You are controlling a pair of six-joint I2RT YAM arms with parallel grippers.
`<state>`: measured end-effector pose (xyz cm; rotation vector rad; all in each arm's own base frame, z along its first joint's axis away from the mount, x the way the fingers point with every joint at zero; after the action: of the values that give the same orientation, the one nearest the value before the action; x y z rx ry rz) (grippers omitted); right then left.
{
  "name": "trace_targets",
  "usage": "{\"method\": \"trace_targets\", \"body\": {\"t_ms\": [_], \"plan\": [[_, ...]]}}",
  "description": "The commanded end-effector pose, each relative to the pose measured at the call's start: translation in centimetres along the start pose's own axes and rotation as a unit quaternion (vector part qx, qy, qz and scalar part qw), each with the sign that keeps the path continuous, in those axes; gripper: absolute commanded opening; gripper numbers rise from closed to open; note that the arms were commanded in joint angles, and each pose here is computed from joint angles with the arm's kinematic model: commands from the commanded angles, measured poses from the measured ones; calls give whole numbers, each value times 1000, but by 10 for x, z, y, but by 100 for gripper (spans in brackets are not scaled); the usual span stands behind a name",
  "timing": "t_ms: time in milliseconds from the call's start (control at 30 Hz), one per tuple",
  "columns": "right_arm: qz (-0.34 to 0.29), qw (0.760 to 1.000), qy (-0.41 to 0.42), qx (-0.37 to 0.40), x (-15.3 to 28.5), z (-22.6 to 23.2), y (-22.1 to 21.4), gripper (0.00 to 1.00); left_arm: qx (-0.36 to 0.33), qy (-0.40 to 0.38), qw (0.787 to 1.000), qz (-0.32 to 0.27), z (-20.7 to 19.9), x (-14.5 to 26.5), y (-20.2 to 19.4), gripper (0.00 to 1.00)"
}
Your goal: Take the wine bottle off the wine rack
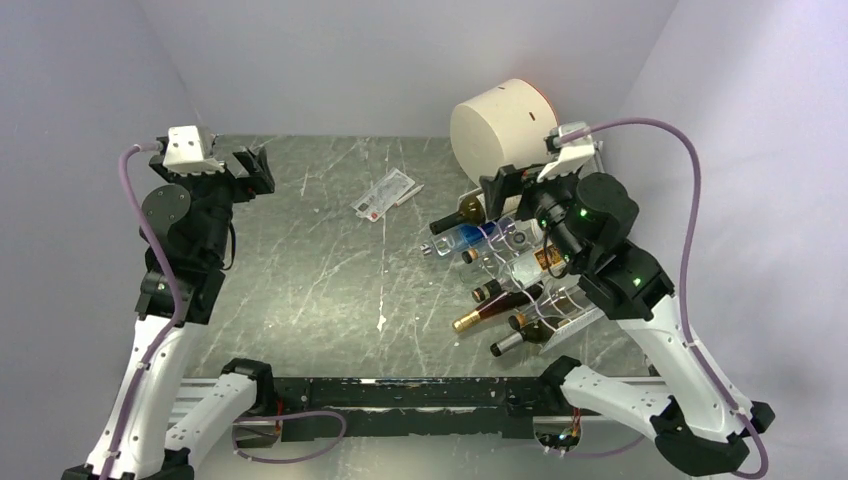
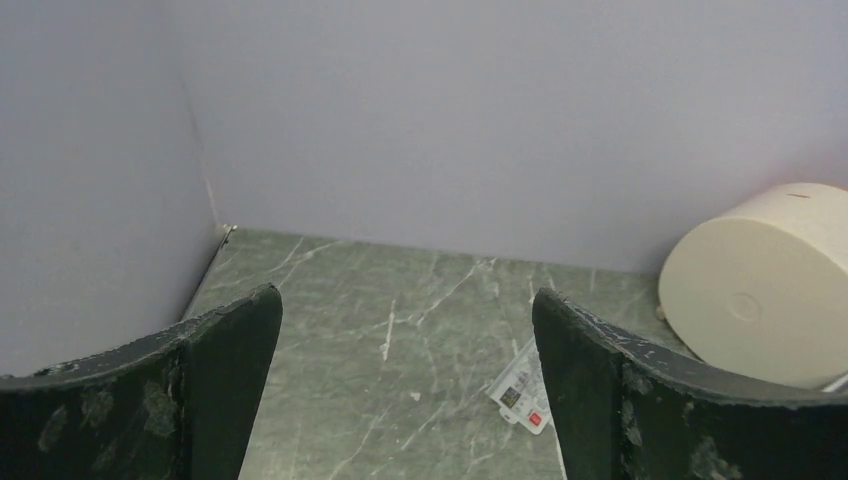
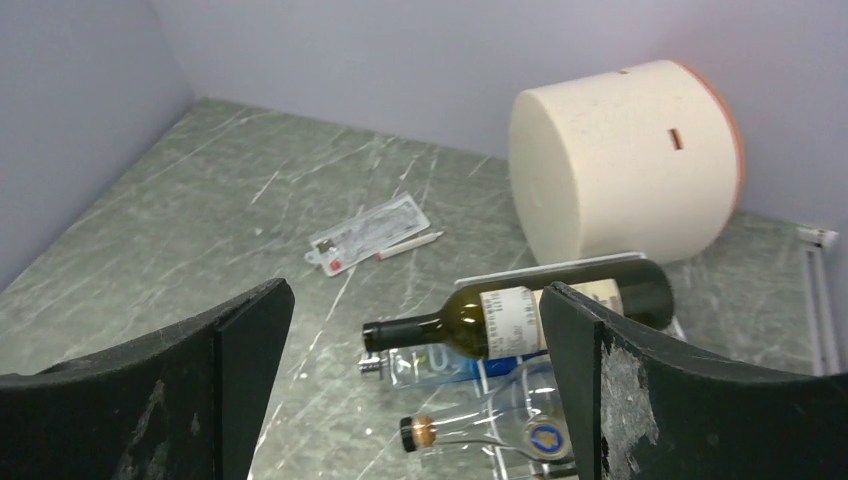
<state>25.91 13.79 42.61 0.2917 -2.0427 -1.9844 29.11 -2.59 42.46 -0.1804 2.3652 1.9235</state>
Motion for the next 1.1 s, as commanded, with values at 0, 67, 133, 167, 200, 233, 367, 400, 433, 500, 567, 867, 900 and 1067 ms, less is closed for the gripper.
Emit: {"method": "trace_targets", "body": {"t_ms": [0,67,133,167,200,233,367,400,433,500,567,867,900,1067], "plan": [[-40,999,19,-13,2,17,10,100,28,-1,999,-18,6,-7,-1,99],[-39,999,26,-14,1,25,6,100,32,1,999,-14,10,-11,-8,99],[-35,999,30,-13,0,31,3,100,37,1,999,-12,13,-13,-12,99],[-34,999,33,-13,0,34,2,100,38,0,999,-12,13,-14,-14,99],[-31,999,32,-14,-2,36,1,100,40,-2,999,-12,13,-15,-15,99],[-27,999,28,-19,-3,38,-1,100,41,-3,999,-11,13,-15,-17,99],[-11,999,27,-26,-9,47,-5,100,42,-18,999,-14,9,-16,-20,99],[-4,999,30,-21,-11,50,-7,100,42,-24,999,-16,6,-16,-21,99],[4,999,32,-13,-13,52,-9,100,41,-32,999,-17,3,-15,-21,99],[25,999,39,5,-17,58,-15,100,35,-54,998,-21,-5,-15,-23,99],[47,997,60,28,-20,68,-20,100,28,-81,996,-21,-17,-14,-26,99],[46,996,80,12,-19,77,-28,100,44,-159,986,-19,-57,-5,-29,99],[42,995,89,7,-17,79,-29,100,45,-161,986,-22,-59,-4,-28,99],[48,995,91,1,-21,83,-44,100,53,-168,984,-39,-62,2,-21,99]]}}
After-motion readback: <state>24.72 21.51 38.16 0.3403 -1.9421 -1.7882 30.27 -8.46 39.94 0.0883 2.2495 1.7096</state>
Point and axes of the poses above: each gripper's point midway between its finger pads, its own x axis back along the fingers, its own z axis along the line the jaws close on, y = z × x, the point moved 1 cm from there along x, back along the fingers, and after that the axes turned 4 degrees about x, right-handed, at the moved point
